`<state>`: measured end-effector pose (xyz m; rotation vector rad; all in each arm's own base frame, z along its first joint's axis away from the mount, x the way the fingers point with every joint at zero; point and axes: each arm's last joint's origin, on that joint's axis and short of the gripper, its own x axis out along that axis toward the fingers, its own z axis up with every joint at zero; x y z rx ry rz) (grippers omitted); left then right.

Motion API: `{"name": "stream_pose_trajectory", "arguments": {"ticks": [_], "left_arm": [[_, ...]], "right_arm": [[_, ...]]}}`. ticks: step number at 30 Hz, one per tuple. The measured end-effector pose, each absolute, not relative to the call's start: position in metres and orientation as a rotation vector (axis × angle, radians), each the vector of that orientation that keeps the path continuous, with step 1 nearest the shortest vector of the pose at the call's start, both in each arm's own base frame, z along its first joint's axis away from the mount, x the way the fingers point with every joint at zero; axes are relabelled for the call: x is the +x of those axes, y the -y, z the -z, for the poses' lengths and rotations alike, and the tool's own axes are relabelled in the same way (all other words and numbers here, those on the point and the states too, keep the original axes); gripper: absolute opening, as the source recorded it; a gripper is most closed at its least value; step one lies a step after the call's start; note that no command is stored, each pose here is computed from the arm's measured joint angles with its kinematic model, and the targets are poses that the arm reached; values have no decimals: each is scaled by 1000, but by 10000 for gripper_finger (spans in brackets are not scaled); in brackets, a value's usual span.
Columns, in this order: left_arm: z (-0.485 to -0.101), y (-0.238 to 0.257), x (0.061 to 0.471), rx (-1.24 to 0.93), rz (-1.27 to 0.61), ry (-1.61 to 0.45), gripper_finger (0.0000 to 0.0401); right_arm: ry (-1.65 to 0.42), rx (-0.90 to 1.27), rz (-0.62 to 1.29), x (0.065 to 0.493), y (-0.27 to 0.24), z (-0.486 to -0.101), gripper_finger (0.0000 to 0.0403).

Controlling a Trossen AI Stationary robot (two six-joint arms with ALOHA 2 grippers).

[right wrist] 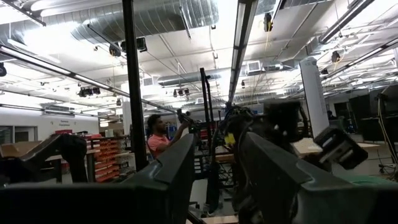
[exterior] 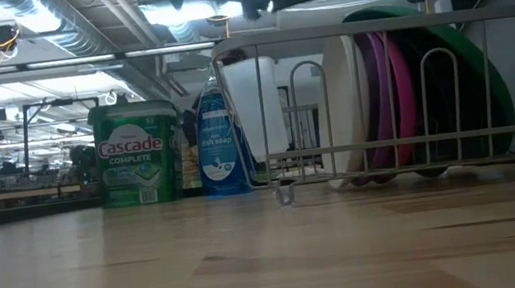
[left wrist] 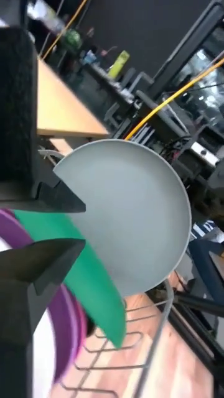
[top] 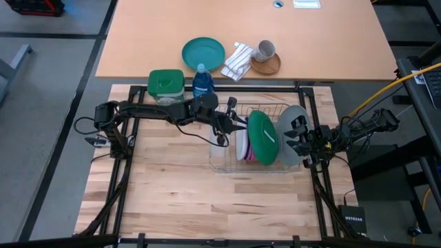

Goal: Sort dishes
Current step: Adjust the green plate on the dish rack

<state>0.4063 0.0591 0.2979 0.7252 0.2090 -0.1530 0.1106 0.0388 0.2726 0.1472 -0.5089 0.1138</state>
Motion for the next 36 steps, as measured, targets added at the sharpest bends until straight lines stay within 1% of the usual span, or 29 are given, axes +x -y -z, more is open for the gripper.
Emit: {"name": "stream_pose_trajectory", "arguments": {"ticks": [6, 11, 17, 24, 29, 36], "left_arm": [[-327, -61, 407, 597, 150, -322, 27], [-336, -71, 402, 440, 89, -412, 3], [-331, -84, 402, 324, 45, -440, 1], [-303, -88, 422, 259, 58, -536, 1], [-312, -89, 427, 247, 64, -555, 1], [-306, -90, 429, 213, 58, -581, 1]], "right_arm": [[509, 147, -114, 111, -39, -273, 147], [509, 147, -114, 111, -39, -273, 147], [509, 147, -114, 111, -39, -273, 147], [510, 147, -114, 111, -39, -273, 147], [510, 150, -114, 111, -39, -273, 147], [508, 149, -114, 111, -39, -273, 147]]}}
